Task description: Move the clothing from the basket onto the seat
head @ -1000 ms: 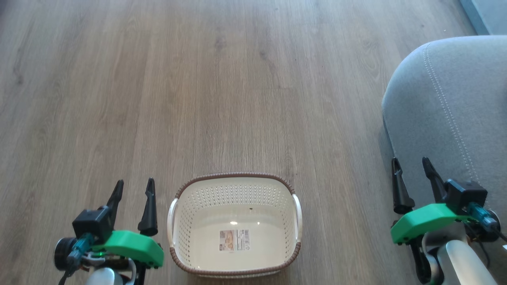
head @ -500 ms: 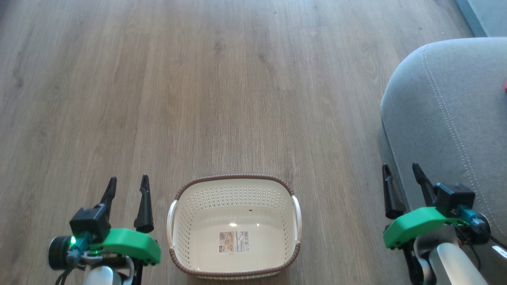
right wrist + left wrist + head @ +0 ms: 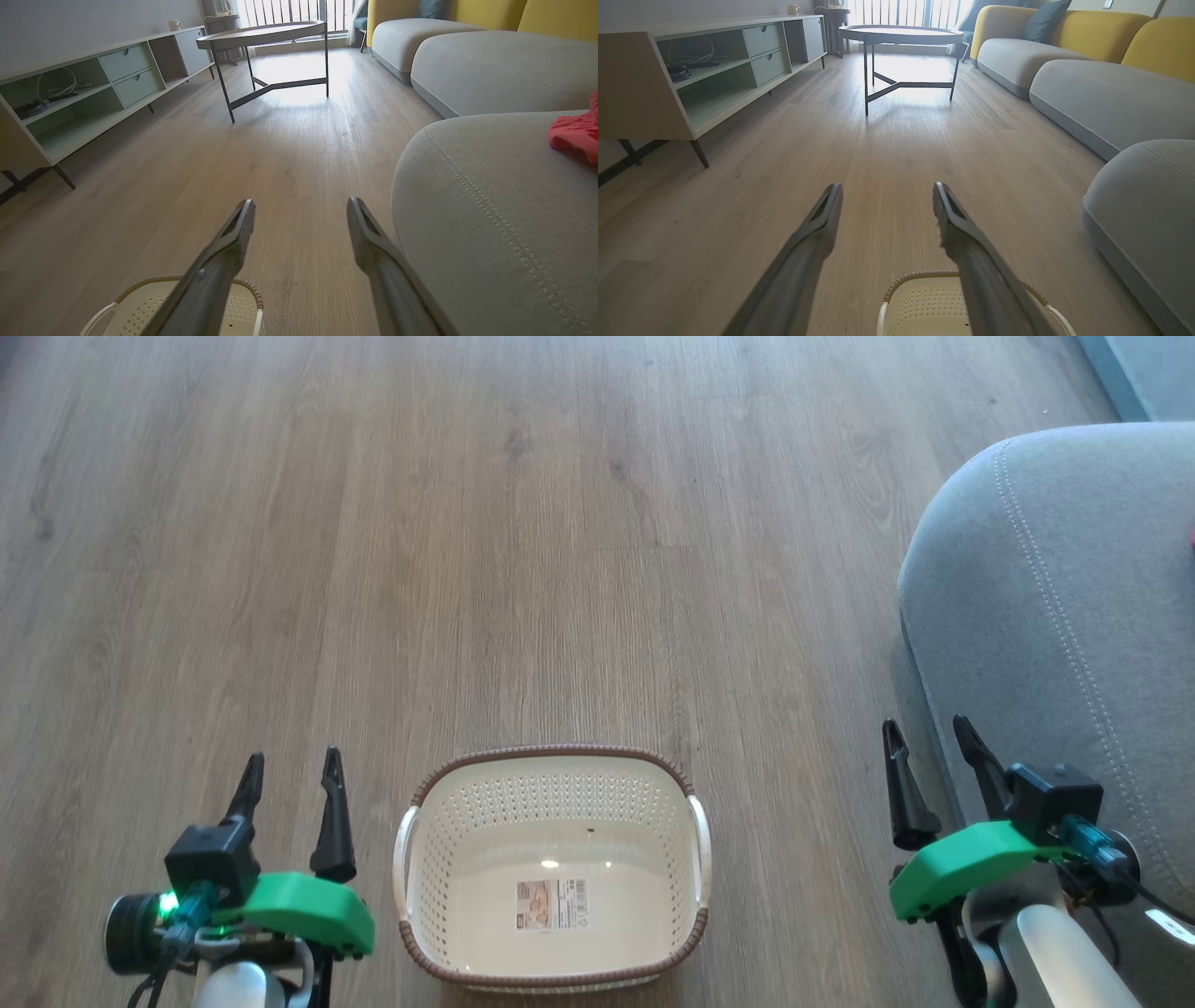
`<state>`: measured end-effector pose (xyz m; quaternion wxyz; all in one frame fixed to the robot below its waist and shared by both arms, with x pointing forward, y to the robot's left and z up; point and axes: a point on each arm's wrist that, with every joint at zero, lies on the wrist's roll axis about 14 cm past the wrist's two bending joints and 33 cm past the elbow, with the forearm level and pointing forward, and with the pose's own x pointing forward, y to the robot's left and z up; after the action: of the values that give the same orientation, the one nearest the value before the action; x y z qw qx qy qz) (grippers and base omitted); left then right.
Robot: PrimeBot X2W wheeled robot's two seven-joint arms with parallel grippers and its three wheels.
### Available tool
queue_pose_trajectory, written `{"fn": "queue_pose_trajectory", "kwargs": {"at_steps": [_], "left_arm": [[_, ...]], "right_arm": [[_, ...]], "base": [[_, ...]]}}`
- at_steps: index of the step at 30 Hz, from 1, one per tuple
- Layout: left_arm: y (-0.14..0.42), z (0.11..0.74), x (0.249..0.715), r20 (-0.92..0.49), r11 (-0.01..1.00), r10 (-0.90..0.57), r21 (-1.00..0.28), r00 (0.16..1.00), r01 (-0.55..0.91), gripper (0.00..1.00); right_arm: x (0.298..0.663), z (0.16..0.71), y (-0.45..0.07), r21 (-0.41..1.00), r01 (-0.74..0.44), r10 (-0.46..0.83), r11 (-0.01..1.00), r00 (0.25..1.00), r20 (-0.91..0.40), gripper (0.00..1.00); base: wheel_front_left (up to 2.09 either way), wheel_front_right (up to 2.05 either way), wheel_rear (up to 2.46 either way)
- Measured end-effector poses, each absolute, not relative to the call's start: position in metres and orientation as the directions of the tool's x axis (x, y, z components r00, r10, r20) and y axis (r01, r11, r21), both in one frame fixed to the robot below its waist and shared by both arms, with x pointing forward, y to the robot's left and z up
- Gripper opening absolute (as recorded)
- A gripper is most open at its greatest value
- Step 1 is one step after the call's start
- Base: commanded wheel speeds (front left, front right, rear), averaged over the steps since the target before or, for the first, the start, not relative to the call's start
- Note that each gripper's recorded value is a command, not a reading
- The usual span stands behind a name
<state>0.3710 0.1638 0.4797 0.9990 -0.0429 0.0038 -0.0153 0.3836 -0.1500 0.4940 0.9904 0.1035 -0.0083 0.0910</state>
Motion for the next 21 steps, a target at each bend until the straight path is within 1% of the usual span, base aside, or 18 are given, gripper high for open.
{"fn": "queue_pose_trajectory", "kwargs": {"at_steps": [9,10,12,16,21], "left_arm": [[0.165,0.478,0.372,-0.011,0.995,-0.027,-0.096,1.000,0.026,1.00],[0.166,0.477,0.371,-0.014,0.994,-0.022,-0.109,1.000,0.020,0.00],[0.167,0.470,0.368,-0.039,0.993,-0.019,-0.115,0.999,0.014,0.00],[0.169,0.438,0.351,-0.145,0.993,-0.010,-0.120,0.989,-0.007,0.00],[0.172,0.433,0.348,-0.168,0.985,0.002,-0.171,0.986,-0.032,0.00]], "right_arm": [[0.383,0.492,-0.150,0.204,-0.181,0.179,0.962,0.983,0.031,1.00],[0.383,0.493,-0.150,0.204,-0.181,0.179,0.962,0.983,0.032,0.00],[0.381,0.488,-0.150,0.206,-0.178,0.178,0.962,0.984,0.017,0.00],[0.366,0.458,-0.152,0.224,-0.149,0.170,0.963,0.983,-0.075,0.00],[0.363,0.453,-0.154,0.274,-0.125,0.156,0.953,0.983,-0.096,0.00]], "base": [[0.00,0.00,0.00],[0.00,0.00,0.00],[0.00,0.00,0.00],[0.00,0.00,0.00],[0.00,0.00,0.00]]}}
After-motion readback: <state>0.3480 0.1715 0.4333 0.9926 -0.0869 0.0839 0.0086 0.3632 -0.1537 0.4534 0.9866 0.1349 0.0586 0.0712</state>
